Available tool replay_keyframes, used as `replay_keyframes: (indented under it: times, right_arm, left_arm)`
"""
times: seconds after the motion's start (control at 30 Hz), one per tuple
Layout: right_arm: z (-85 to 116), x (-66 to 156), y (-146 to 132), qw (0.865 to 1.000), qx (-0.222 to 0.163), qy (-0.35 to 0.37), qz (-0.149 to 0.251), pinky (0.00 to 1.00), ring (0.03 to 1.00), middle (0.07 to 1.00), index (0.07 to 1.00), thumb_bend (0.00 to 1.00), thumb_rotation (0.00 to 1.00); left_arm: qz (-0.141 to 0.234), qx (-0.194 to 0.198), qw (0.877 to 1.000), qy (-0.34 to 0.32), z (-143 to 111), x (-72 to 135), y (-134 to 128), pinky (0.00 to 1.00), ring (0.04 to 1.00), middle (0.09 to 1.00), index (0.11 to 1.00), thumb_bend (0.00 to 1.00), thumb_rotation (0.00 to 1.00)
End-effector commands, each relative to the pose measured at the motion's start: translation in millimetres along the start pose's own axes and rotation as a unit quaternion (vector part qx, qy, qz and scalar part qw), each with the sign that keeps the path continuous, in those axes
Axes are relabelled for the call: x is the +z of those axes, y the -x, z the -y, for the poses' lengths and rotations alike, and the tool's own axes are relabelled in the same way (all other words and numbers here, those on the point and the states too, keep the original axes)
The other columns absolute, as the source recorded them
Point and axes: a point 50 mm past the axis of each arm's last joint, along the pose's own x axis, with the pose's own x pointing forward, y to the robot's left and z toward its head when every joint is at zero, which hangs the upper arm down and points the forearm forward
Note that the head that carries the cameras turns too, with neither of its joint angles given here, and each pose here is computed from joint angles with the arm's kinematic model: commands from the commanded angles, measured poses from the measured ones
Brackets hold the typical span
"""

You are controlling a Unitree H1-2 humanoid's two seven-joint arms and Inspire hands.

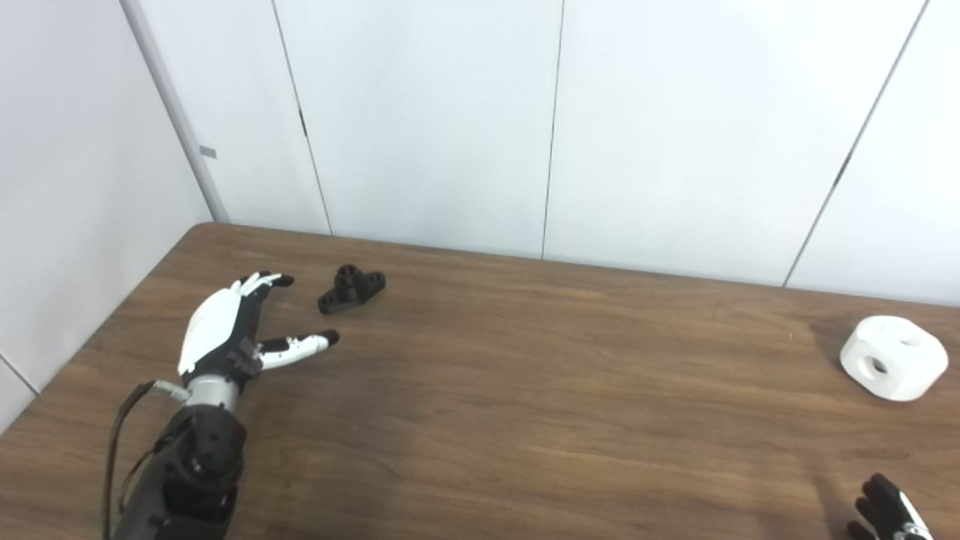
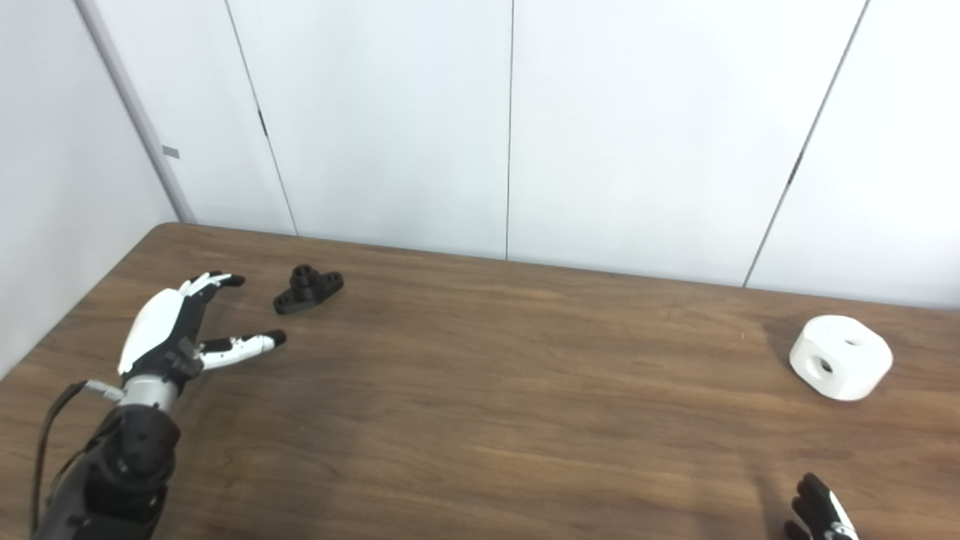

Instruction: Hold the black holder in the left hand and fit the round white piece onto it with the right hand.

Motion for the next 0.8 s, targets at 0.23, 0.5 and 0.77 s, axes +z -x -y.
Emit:
replay_keyframes:
  times: [0.23, 0.5, 0.77]
  right_arm:
    - [-11.6, -2.3, -4.3, 1.0, -0.012, -0.003, 0.006, 0.88, 0.931, 0.929, 0.907, 0.54, 0.94]
    - [-12.9, -1.8, -2.4, 1.0, -0.012, -0.003, 0.003, 0.92, 0.948, 0.939, 0.913, 0.55, 0.94]
    - [-15.3, 0.4, -1.6, 1.0, -0.014, -0.001, 0.001, 0.92, 0.948, 0.938, 0.916, 0.53, 0.95]
  left_arm:
    - [0.029, 0.038, 0.998, -0.036, -7.2, 18.8, -50.6, 1.0, 1.0, 0.989, 0.87, 0.87, 0.4]
    - [0.011, 0.03, 0.999, -0.03, 4.2, 23.3, -79.3, 1.0, 1.0, 0.987, 0.85, 0.87, 0.4]
    - [0.001, 0.024, 0.999, -0.048, 9.3, 25.5, -98.7, 1.0, 1.0, 0.971, 0.837, 0.86, 0.41]
